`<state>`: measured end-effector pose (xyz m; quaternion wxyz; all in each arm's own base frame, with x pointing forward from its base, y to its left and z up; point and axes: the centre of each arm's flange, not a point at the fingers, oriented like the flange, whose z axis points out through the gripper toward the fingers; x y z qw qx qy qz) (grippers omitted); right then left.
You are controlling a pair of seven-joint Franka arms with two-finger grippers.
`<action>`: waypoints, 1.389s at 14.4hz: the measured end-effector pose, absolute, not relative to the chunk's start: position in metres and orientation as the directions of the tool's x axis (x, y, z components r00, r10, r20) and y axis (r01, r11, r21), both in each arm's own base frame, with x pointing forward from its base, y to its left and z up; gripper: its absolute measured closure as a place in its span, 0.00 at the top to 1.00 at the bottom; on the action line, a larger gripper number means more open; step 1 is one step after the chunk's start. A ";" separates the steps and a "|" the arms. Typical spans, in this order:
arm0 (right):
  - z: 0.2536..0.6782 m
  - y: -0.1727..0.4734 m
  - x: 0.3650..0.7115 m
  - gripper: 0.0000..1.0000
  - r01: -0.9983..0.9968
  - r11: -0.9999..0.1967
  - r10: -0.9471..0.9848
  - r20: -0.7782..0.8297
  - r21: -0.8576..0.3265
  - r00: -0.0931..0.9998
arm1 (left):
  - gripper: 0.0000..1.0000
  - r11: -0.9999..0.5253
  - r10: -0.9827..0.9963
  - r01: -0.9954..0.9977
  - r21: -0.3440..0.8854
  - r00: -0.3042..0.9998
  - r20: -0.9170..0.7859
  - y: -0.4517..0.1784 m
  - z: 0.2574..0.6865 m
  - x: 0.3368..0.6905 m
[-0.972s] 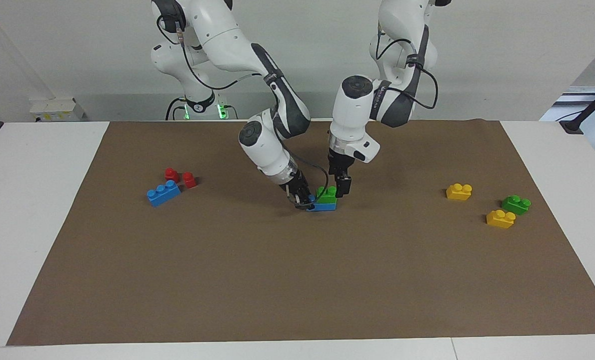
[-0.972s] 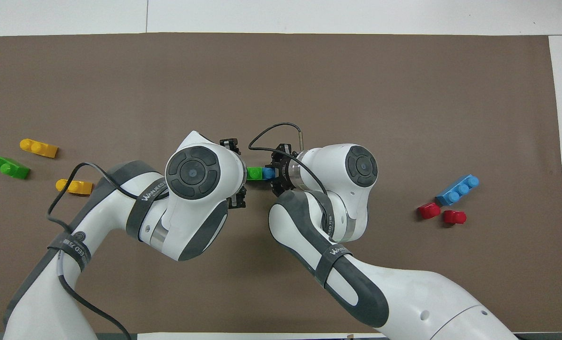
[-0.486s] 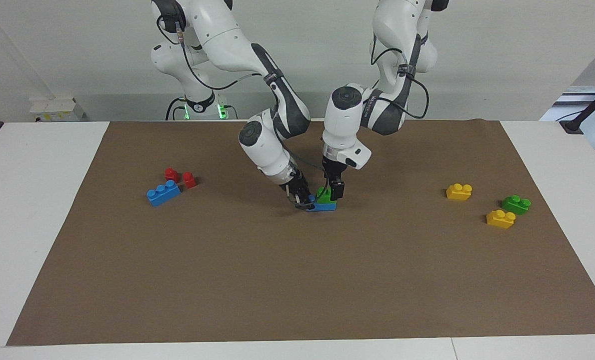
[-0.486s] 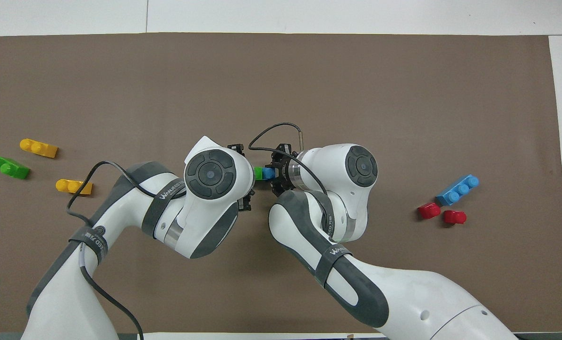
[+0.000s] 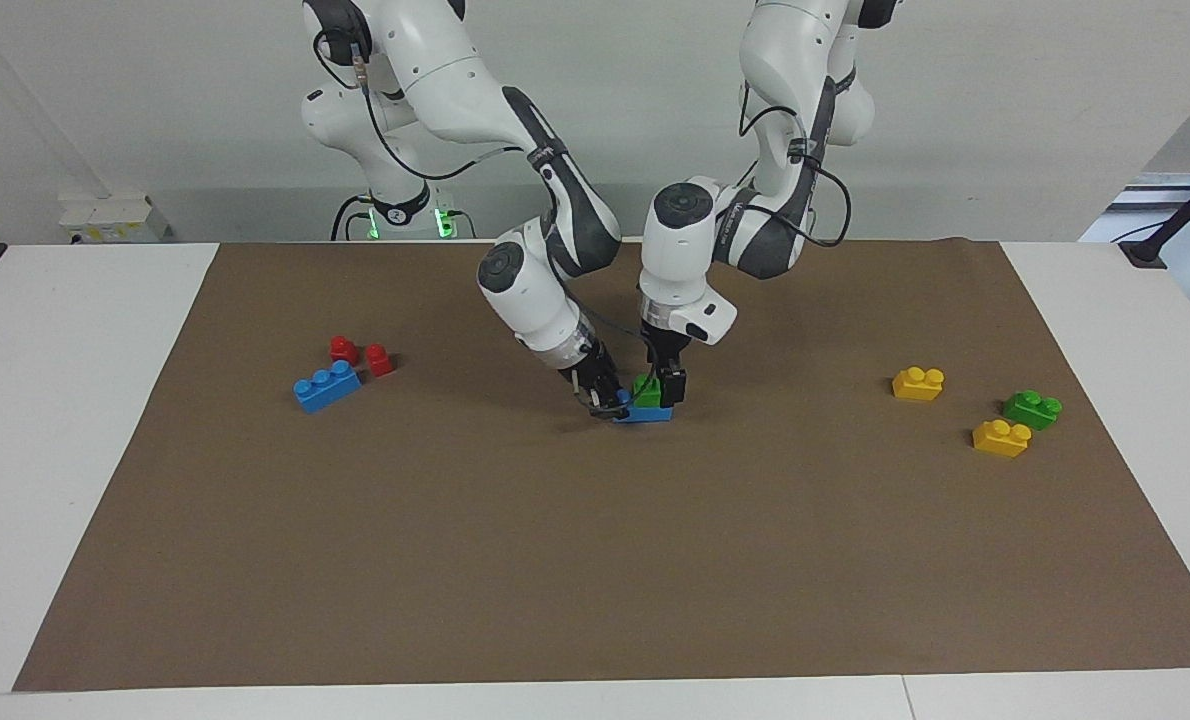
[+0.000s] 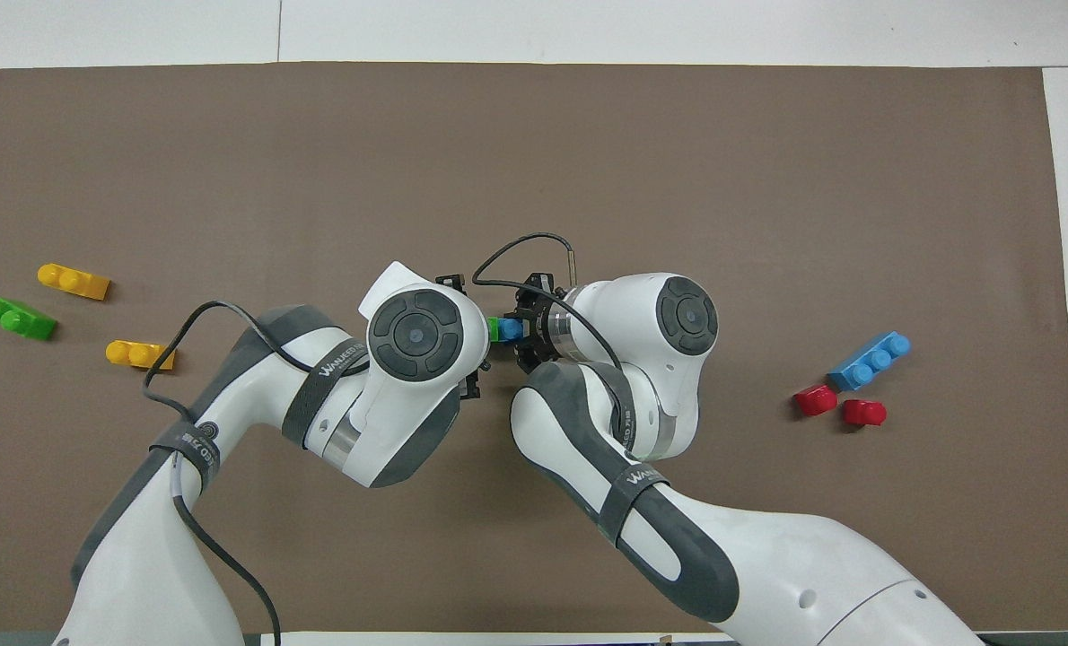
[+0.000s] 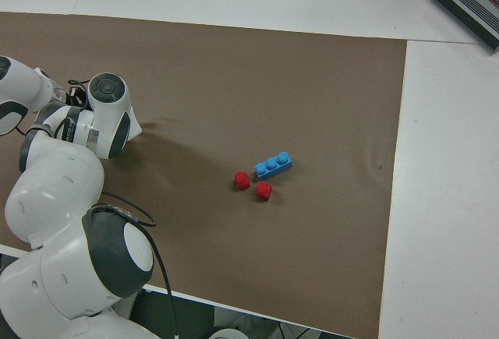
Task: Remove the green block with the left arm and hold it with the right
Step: 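Close both grippers, left on the green brick and right on the blue, then pull the green and blue bricks apart, moving both grippers away from each other, then place the green brick by the yellow bricks while the right gripper places blue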
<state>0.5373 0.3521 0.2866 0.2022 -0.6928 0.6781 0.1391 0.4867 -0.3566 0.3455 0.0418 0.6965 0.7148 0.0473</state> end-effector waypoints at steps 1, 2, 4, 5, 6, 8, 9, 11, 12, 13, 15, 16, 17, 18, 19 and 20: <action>0.287 0.352 0.537 0.34 -0.996 0.002 -0.883 -0.467 -0.092 0.042 | 0.44 0.023 1.000 0.991 0.131 -0.024 0.006 -0.357 0.347 0.488; 0.287 0.352 0.537 0.34 -0.996 0.003 -0.883 -0.467 -0.094 0.042 | 0.34 0.019 1.000 0.990 0.138 -0.020 0.006 -0.356 0.349 0.489; 0.287 0.352 0.538 0.34 -0.995 0.004 -0.883 -0.467 -0.096 0.041 | 0.34 0.014 1.000 0.990 0.140 -0.014 0.005 -0.357 0.350 0.490; 0.287 0.351 0.538 0.34 -0.995 0.006 -0.884 -0.466 -0.098 0.041 | 0.34 0.013 1.000 0.990 0.142 -0.013 0.004 -0.357 0.351 0.490; 0.287 0.350 0.539 0.34 -0.995 0.009 -0.884 -0.466 -0.101 0.040 | 0.34 0.012 1.000 0.989 0.146 -0.012 0.002 -0.357 0.355 0.491; 0.288 0.350 0.540 0.34 -0.994 0.012 -0.884 -0.466 -0.107 0.039 | 0.34 0.010 1.000 0.988 0.155 -0.010 0.000 -0.353 0.372 0.492; 0.287 0.350 0.540 0.34 -0.994 0.012 -0.884 -0.465 -0.105 0.038 | 0.34 0.007 1.000 0.987 0.158 -0.008 0.005 -0.347 0.386 0.494; 0.287 0.345 0.543 0.34 -0.995 0.015 -0.885 -0.465 -0.101 0.033 | 0.34 -0.004 1.000 0.987 0.160 0.002 0.018 -0.330 0.418 0.497; 0.288 0.337 0.548 0.34 -0.996 0.008 -0.885 -0.464 -0.091 0.035 | 0.34 -0.018 1.000 0.987 0.157 0.014 0.028 -0.319 0.432 0.497; 0.293 0.322 0.556 0.34 -0.996 -0.011 -0.883 -0.467 -0.084 0.049 | 0.34 -0.040 0.999 0.988 0.149 0.035 0.036 -0.308 0.446 0.498; 0.313 0.269 0.581 0.34 -0.994 -0.071 -0.878 -0.468 -0.079 0.100 | 0.34 -0.090 0.996 0.988 0.122 0.086 0.038 -0.283 0.470 0.502; 0.325 0.231 0.593 0.34 -0.991 -0.105 -0.875 -0.467 -0.077 0.129 | 0.34 -0.116 0.993 0.987 0.112 0.112 0.035 -0.268 0.481 0.507; 0.338 0.188 0.603 0.34 -0.987 -0.142 -0.872 -0.463 -0.073 0.159 | 0.34 -0.143 0.990 0.984 0.109 0.140 0.030 -0.249 0.493 0.512; 0.348 0.143 0.610 0.34 -0.982 -0.173 -0.869 -0.459 -0.070 0.185 | 0.34 -0.173 0.985 0.979 0.106 0.172 0.022 -0.228 0.503 0.518; 0.353 0.100 0.613 0.34 -0.980 -0.187 -0.867 -0.459 -0.067 0.196 | 0.34 -0.208 0.978 0.973 0.103 0.208 0.018 -0.207 0.511 0.523; 0.355 0.057 0.614 0.34 -0.981 -0.183 -0.867 -0.459 -0.065 0.192 | 0.34 -0.251 0.968 0.963 0.101 0.250 0.018 -0.185 0.517 0.528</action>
